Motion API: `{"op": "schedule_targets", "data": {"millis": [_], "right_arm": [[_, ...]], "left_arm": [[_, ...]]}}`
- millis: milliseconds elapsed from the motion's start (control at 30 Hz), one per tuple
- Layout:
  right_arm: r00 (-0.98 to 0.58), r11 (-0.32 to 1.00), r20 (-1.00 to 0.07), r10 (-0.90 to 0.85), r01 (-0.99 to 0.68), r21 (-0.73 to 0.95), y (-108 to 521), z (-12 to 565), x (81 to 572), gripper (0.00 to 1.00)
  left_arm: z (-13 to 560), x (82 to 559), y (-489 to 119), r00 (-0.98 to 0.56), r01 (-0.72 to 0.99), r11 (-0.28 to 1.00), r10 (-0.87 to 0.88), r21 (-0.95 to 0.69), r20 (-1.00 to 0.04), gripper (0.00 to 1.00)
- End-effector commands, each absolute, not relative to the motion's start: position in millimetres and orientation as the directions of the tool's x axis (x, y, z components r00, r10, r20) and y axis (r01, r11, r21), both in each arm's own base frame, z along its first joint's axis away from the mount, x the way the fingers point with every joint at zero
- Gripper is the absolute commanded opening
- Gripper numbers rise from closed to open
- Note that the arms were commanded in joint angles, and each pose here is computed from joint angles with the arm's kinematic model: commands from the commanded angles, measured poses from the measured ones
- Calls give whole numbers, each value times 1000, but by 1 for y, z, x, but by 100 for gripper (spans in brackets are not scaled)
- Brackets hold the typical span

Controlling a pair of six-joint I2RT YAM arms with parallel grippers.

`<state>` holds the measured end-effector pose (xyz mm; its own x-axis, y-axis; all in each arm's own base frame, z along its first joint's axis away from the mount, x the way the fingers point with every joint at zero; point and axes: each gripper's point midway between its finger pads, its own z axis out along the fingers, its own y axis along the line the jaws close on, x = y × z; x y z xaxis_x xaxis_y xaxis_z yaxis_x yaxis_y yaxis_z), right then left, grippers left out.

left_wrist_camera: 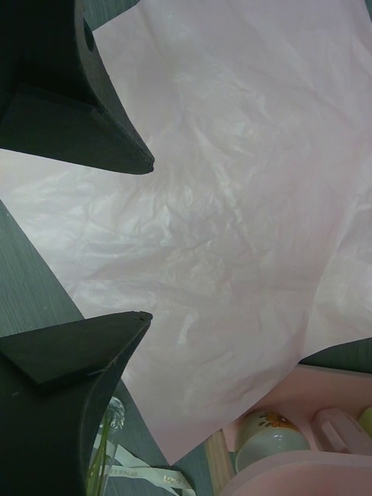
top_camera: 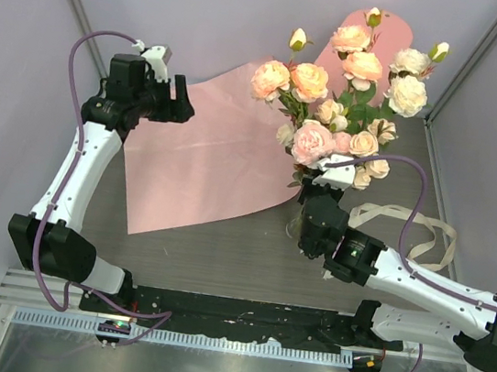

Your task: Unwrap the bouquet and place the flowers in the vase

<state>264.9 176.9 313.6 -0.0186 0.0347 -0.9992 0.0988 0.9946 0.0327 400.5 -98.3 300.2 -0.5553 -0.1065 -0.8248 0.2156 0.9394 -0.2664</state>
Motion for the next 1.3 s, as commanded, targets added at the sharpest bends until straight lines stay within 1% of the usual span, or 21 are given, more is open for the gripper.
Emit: {"op": "schedule_targets", "data": {"millis": [0,267,433,467,533,567,633,733,767,800,833,933,1200,1267], "right_arm": [[-33,992,-996,78,101,74,179,298,268,1],[-53,992,-995,79,98,74,177,271,270,1],[-60,994,-997,55,94,49,175,272,269,2],[-58,995,-997,60,85,55,176,275,269,7],[-64,996,-997,50,79,45,176,276,268,13],[-64,996,-997,53,73,49,176,279,268,19],[-71,997,-996,52,63,47,177,282,267,26],[-92,998,-995,45,49,41,178,282,265,30],[-91,998,-994,54,45,50,179,286,264,34],[-99,998,-994,47,41,43,178,286,263,36],[-99,998,-993,57,42,54,177,288,262,41],[-105,998,-992,67,16,66,179,296,258,46],[-105,996,-990,93,-5,94,173,309,249,48],[-107,994,-989,102,-24,105,174,313,247,50]], "left_arm": [[327,403,-104,-494,257,931,-104,-260,-863,75],[325,403,-106,-499,261,930,-100,-259,-861,75],[326,402,-107,-500,266,929,-97,-259,-861,75],[326,403,-106,-498,265,929,-98,-259,-862,75],[326,403,-106,-500,263,929,-99,-260,-860,75],[326,403,-106,-498,264,929,-99,-260,-861,75],[325,403,-107,-501,264,929,-98,-260,-860,75],[325,403,-108,-503,265,928,-97,-261,-859,75],[325,403,-108,-501,269,927,-95,-260,-860,75],[324,403,-108,-505,268,928,-95,-260,-858,75],[325,403,-109,-503,269,928,-94,-259,-859,75],[325,402,-109,-504,269,927,-97,-262,-858,75],[325,402,-112,-508,278,922,-98,-271,-856,75],[324,403,-112,-510,278,921,-99,-273,-855,75]]}}
